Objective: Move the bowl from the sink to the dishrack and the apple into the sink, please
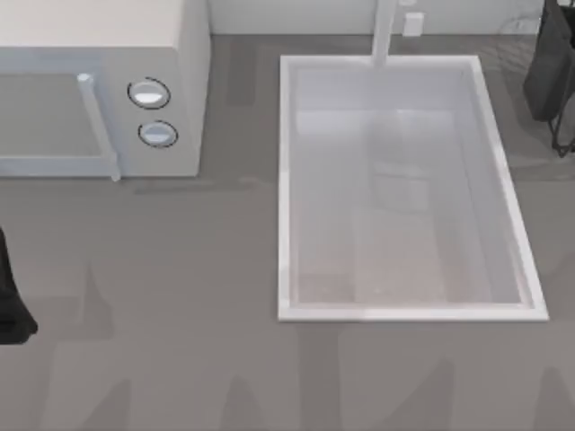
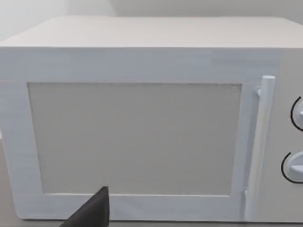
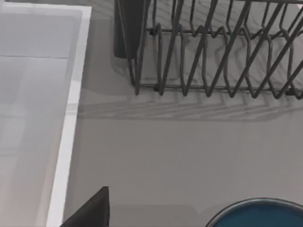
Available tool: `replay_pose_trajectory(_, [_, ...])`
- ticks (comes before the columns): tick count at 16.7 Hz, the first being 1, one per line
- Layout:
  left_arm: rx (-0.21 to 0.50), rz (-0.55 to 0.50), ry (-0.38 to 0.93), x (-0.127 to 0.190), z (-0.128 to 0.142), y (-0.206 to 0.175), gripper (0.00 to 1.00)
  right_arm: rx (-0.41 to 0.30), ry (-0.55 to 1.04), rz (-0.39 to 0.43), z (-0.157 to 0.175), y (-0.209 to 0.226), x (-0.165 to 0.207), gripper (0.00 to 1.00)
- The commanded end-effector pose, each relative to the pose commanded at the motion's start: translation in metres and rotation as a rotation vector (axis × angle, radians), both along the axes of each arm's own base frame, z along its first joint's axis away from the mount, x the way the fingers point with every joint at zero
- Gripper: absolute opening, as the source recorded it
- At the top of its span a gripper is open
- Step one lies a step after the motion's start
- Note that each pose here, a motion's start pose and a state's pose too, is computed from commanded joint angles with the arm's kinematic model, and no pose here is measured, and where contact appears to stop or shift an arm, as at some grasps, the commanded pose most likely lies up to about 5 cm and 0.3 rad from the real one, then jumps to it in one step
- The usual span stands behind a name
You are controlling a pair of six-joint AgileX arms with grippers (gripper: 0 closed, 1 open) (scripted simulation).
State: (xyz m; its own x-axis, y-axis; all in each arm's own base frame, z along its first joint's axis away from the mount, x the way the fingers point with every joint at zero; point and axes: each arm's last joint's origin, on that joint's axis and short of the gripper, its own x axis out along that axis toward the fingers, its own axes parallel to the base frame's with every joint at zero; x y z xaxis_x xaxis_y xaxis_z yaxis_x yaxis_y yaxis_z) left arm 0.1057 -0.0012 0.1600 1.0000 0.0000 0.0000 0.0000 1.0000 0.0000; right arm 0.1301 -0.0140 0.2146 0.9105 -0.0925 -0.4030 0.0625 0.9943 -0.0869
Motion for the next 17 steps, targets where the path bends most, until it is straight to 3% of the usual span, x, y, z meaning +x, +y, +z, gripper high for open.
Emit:
replay_pose_trajectory(5, [0.0,0.0,0.0,0.0,0.0,0.0,1.0,-0.013,0.498,-0.047,0.016,-0.024,0.056,1.0])
replay_pose_trajectory(10, [0.0,0.0,0.0,0.0,0.0,0.0,1.0,0.038,0.921,-0.038,0.004,-0.059,0.118,1.0])
replay_pose_trajectory(13, [0.0,0.0,0.0,0.0,0.0,0.0,1.0,0.082,1.071,-0.019,-0.007,-0.078,0.146,1.0])
replay_pose_trajectory(17, [0.0,0.0,0.0,0.0,0.0,0.0,1.0,0.117,1.147,-0.004,-0.014,-0.093,0.164,1.0])
